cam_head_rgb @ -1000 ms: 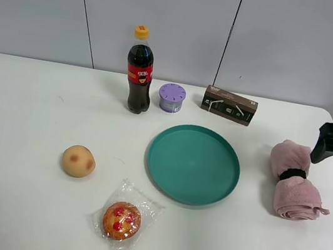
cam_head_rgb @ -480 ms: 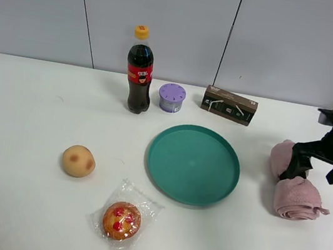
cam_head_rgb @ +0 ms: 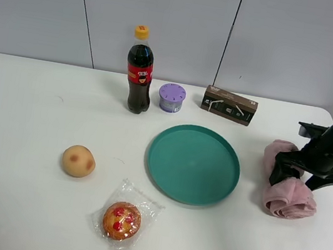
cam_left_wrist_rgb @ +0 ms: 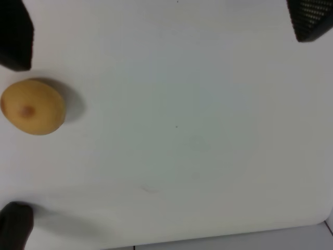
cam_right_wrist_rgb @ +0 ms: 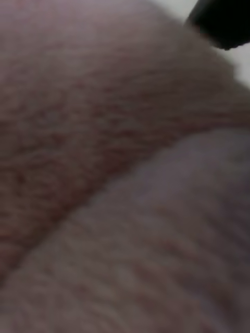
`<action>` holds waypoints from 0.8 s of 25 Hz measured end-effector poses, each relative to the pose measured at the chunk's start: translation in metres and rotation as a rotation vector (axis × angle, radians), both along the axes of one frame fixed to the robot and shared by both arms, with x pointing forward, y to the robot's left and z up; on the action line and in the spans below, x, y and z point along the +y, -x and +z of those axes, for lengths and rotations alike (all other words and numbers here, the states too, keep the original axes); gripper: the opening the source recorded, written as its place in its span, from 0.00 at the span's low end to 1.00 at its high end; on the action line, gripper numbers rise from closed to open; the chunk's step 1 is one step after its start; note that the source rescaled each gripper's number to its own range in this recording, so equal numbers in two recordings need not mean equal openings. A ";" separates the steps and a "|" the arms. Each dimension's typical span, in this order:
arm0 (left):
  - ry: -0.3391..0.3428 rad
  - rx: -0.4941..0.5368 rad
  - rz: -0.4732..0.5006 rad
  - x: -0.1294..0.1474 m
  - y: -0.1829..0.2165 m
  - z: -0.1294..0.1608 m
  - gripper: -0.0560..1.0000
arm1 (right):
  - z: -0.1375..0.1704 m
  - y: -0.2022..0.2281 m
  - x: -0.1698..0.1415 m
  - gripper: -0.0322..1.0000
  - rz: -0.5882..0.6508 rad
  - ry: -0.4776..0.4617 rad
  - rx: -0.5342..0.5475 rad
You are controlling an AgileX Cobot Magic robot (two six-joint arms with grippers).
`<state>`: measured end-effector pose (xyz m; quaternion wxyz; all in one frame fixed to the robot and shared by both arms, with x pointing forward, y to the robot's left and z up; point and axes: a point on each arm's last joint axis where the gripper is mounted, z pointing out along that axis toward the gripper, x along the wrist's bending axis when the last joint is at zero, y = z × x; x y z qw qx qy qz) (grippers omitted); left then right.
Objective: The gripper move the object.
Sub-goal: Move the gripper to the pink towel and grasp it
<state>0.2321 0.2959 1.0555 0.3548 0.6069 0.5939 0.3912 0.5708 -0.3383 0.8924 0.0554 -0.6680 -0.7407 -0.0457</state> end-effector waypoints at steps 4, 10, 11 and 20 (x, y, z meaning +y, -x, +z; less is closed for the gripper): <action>0.000 0.000 0.000 0.000 0.000 0.000 1.00 | -0.004 -0.007 0.011 0.62 0.008 -0.017 -0.047; 0.000 0.000 0.000 0.000 0.000 0.000 1.00 | -0.004 -0.011 0.025 0.53 0.013 -0.036 -0.082; 0.000 0.000 0.000 0.000 0.000 0.000 1.00 | -0.004 -0.011 0.026 0.48 0.011 -0.041 -0.080; 0.000 0.000 0.000 0.000 0.000 0.000 1.00 | -0.004 -0.006 0.030 0.03 -0.029 -0.074 -0.014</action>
